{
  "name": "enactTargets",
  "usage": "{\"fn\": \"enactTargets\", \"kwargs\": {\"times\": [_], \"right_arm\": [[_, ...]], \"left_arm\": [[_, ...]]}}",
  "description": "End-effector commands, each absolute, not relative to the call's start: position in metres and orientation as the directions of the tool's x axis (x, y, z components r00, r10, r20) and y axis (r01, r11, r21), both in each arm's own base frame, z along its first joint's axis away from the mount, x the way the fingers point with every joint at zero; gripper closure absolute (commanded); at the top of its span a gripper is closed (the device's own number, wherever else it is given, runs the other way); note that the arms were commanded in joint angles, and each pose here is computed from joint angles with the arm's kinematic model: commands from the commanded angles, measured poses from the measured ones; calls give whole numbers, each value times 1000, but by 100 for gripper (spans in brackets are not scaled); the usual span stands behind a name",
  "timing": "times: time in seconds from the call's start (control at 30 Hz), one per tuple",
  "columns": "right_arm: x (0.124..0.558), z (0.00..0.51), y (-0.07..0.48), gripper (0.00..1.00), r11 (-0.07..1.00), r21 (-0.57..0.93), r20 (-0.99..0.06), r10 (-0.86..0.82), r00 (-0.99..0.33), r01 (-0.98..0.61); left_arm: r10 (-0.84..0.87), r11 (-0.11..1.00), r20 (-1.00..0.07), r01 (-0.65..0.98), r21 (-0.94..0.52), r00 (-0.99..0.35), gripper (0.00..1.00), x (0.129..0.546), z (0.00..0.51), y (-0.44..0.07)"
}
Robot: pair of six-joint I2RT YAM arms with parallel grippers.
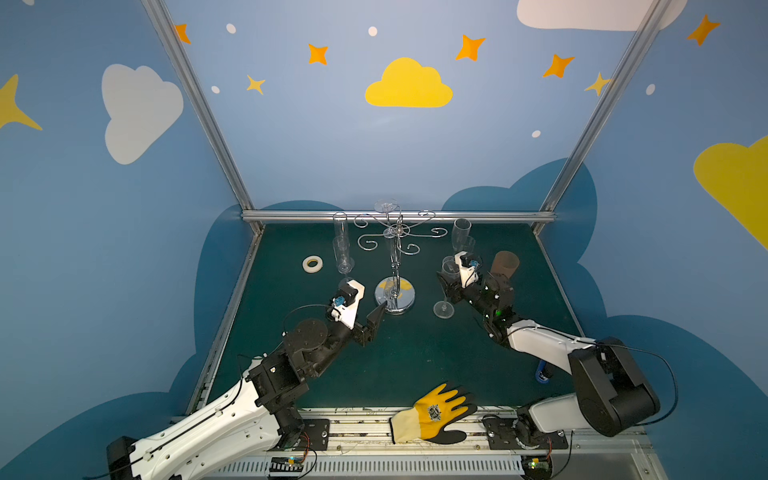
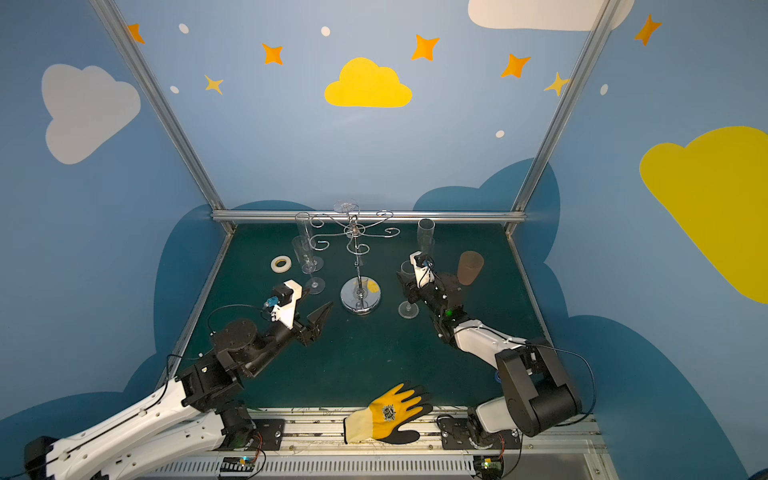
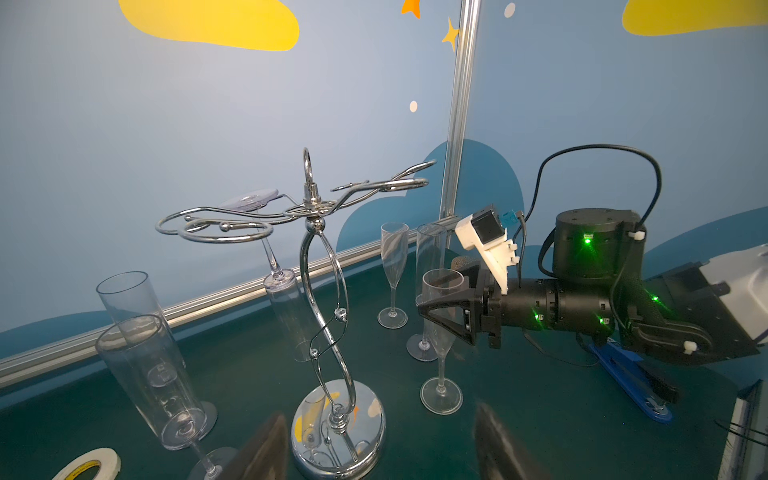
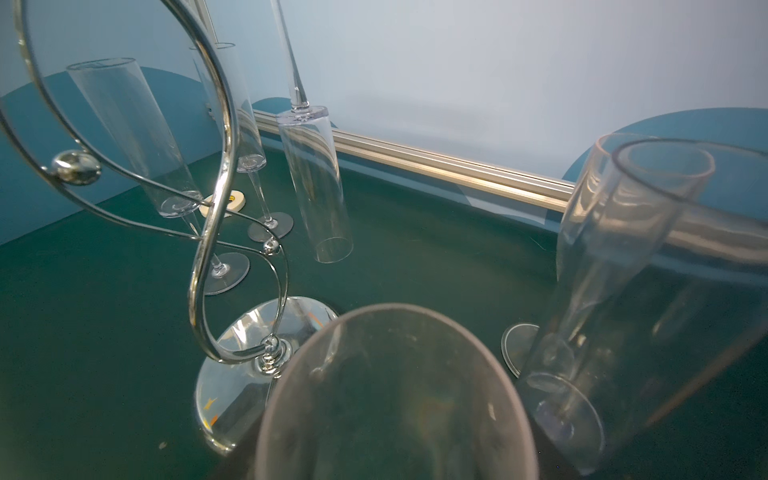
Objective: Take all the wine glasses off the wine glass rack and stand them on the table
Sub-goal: 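Lower the glass upright onto the table and open the right gripper, then raise the left gripper toward the rack top while the right draws back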
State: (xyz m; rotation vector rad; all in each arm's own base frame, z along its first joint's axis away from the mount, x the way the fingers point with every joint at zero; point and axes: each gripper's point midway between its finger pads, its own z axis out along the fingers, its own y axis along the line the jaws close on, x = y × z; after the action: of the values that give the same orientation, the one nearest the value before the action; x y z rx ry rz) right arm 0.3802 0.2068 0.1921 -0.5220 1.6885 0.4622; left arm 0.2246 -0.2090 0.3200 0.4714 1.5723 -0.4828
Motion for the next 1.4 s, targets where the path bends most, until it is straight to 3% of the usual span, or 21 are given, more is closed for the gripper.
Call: {"fn": "enactTargets", "kwargs": {"times": [0.0, 0.77, 1.07, 1.27, 1.37], "right_arm": [[381, 193, 203, 50, 827, 31, -987, -65, -150, -562], [365, 192, 190, 13, 846, 51, -973, -78, -217, -531], [349, 220, 170, 12, 878, 32, -970, -87, -225, -478], [324, 243, 156, 12, 886, 122, -954, -20, -298, -448], [317, 250, 140, 12, 912, 192, -946, 74, -317, -361]], "left_arm": [[-28, 829, -999, 558, -48, -44, 30, 225, 325, -205], [-32, 823, -999, 567, -36, -18, 30, 220, 337, -198], [-38, 811, -997, 586, 4, 60, 28, 211, 386, -190], [-29, 826, -992, 561, 43, 120, 25, 212, 429, -173], [-15, 833, -992, 551, 56, 123, 24, 220, 447, -167]]}}
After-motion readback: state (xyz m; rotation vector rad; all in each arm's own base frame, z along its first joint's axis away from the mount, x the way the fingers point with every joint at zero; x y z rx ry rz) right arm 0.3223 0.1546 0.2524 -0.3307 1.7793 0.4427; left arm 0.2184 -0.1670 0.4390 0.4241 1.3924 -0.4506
